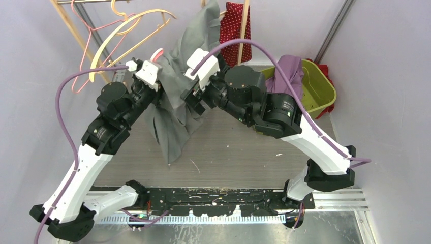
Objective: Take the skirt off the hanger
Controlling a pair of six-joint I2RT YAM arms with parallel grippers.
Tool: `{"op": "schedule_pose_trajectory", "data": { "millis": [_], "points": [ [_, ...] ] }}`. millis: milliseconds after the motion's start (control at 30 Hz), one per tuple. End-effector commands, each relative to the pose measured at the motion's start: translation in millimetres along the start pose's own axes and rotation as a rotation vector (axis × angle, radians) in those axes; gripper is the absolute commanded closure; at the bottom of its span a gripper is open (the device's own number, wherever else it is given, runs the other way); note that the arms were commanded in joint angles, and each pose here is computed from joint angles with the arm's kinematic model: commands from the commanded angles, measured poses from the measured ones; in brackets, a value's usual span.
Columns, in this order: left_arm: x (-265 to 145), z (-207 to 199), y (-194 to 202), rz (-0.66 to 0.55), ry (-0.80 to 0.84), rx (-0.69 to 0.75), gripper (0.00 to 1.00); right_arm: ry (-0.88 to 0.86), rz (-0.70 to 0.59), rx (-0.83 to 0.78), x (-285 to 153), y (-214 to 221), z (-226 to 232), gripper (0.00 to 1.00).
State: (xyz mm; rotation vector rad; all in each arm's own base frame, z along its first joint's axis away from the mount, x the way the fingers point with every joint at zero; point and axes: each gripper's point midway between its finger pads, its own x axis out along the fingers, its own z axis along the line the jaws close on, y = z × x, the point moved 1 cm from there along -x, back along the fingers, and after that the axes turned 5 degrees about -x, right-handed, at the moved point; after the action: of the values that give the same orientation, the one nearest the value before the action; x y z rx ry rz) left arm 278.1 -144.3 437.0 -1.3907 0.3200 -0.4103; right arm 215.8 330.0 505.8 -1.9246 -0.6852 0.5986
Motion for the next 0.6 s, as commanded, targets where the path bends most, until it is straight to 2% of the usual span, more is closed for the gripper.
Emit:
{"op": "schedule_pose_trajectory", "data": {
  "millis": [0,100,333,567],
  "points": [
    [-8,-4,-41,-0.034,0.091,0.110,1.00,0.003,-0.005,-0.112,-11,-7,4,0.06],
    [-23,-23,-35,0.073,0.252,0.187,1.00,0.068,0.026,-0.173,-17,-3,-11,0.05],
    [-61,-46,-26,0.080,0.405,0.161,1.00,0.114,0.088,-0.261,-26,11,-24,0.05],
    [-85,-63,-3,0.152,0.516,0.144,1.00,0.099,0.105,-0.271,-25,13,-22,0.06]
  ]
}}
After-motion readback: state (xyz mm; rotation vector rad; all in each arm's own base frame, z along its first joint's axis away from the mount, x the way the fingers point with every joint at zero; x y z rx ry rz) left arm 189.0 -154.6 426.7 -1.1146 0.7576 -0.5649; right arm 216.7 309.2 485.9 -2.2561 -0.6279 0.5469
